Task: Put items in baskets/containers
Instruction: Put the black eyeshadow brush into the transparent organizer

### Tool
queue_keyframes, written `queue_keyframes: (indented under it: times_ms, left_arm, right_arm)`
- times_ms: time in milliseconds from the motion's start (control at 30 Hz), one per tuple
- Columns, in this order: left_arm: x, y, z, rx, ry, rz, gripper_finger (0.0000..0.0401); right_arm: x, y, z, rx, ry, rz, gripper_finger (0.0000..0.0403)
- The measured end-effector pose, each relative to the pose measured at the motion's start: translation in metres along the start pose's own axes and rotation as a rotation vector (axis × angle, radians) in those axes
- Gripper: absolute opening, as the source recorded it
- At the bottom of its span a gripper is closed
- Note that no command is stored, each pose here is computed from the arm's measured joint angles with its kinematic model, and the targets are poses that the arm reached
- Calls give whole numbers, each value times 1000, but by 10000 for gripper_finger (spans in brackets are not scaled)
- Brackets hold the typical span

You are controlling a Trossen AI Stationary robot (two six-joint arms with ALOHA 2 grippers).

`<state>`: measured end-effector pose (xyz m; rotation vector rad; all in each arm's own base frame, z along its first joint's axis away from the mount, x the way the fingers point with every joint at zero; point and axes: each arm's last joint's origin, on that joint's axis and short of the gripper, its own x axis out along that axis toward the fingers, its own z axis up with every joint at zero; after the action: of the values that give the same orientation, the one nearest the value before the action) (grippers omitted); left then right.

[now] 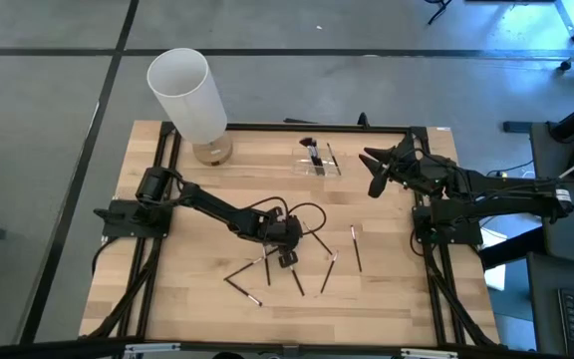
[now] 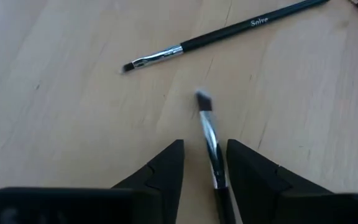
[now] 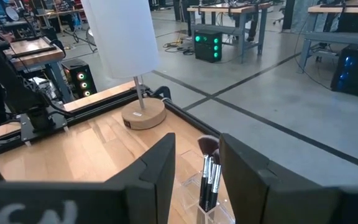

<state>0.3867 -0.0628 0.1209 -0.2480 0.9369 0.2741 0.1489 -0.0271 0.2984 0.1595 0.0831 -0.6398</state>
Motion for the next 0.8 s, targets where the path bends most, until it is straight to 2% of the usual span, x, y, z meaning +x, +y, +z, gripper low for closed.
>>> queue_keyframes:
  times_ms: [133,333,433,600,800]
  left_arm:
    - [2,4,-1,-9,31,-2,105]
    - [3,8,-3,-17,52,22,36]
    - [0,7,0,-8,25,42,16]
    - [-10,12,4,15,-18,105,20]
    - [-34,26,37,-19,-240,206,29]
  right_arm:
    - [0,0,0,0,0,0,123]
    - [0,0,0,3,0,0,123]
    - [0,0,0,3,0,0,123]
    - [0,0,0,1,0,0,123]
    - [0,0,1,10,-10,2,123]
